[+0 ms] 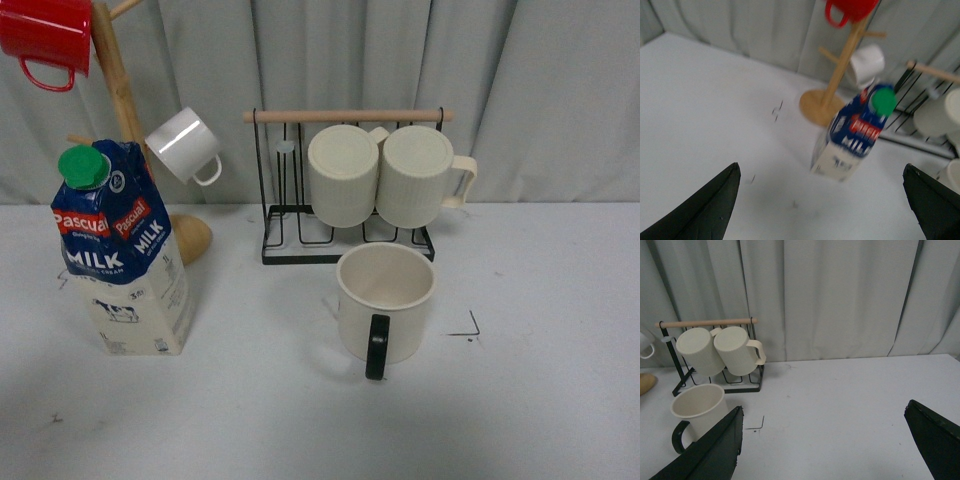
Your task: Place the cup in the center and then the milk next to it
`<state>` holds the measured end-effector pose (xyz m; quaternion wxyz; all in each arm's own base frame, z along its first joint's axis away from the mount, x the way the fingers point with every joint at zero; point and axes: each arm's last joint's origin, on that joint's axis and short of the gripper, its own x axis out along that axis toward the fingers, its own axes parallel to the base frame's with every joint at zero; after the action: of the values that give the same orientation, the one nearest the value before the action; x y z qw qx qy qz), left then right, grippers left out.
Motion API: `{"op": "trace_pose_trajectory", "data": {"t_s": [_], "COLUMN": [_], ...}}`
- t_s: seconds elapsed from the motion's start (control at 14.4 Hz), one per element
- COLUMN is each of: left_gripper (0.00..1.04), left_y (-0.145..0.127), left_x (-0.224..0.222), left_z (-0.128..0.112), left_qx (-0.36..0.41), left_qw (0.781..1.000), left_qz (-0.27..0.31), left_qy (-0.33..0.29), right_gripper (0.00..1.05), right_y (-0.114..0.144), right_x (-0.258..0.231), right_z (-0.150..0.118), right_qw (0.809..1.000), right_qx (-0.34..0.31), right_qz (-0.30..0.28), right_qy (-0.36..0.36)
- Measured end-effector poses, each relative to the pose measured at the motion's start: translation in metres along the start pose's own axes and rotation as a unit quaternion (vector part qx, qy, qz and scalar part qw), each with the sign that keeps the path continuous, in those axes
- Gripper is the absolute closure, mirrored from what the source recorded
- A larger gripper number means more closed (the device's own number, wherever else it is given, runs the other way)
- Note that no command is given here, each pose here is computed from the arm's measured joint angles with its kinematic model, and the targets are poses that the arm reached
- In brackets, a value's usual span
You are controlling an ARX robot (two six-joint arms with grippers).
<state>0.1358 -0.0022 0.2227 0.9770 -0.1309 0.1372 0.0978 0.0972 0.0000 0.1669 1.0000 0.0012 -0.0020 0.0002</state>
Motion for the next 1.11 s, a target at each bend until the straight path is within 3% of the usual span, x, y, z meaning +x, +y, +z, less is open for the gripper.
{"op": "trace_pose_trajectory", "data": {"t_s": [0.07, 0.35, 0.77, 1.11], "left_gripper": [0.07, 0.07, 0.07, 0.07], "left_y": [-0.011, -0.06, -0.079, -0.073], "left_x": [0.018, 0.112, 0.167, 0.191], "left_z": [0.017, 0.044, 0.024, 0.001], "left_qx": [-0.004, 0.05, 0.133, 0.165], "left_qw": [1.0, 0.994, 0.984, 0.98], "left_qz": [-0.018, -0.095, -0.115, -0.075], "left_qy": [-0.017, -0.001, 0.044, 0.08], "right_gripper": [0.06, 0.06, 0.06, 0.06], "right_y": [0.0, 0.0, 0.0, 0.0], "right_x": [0.0, 0.0, 0.0, 0.0], "right_z": [0.0, 0.0, 0.0, 0.0], "right_qw": [1.0, 1.0, 1.0, 1.0], "right_qx": [0.0, 0.0, 0.0, 0.0], "right_qz": [0.0, 0.0, 0.0, 0.0], "right_qy": [0.0, 0.0, 0.0, 0.0]}}
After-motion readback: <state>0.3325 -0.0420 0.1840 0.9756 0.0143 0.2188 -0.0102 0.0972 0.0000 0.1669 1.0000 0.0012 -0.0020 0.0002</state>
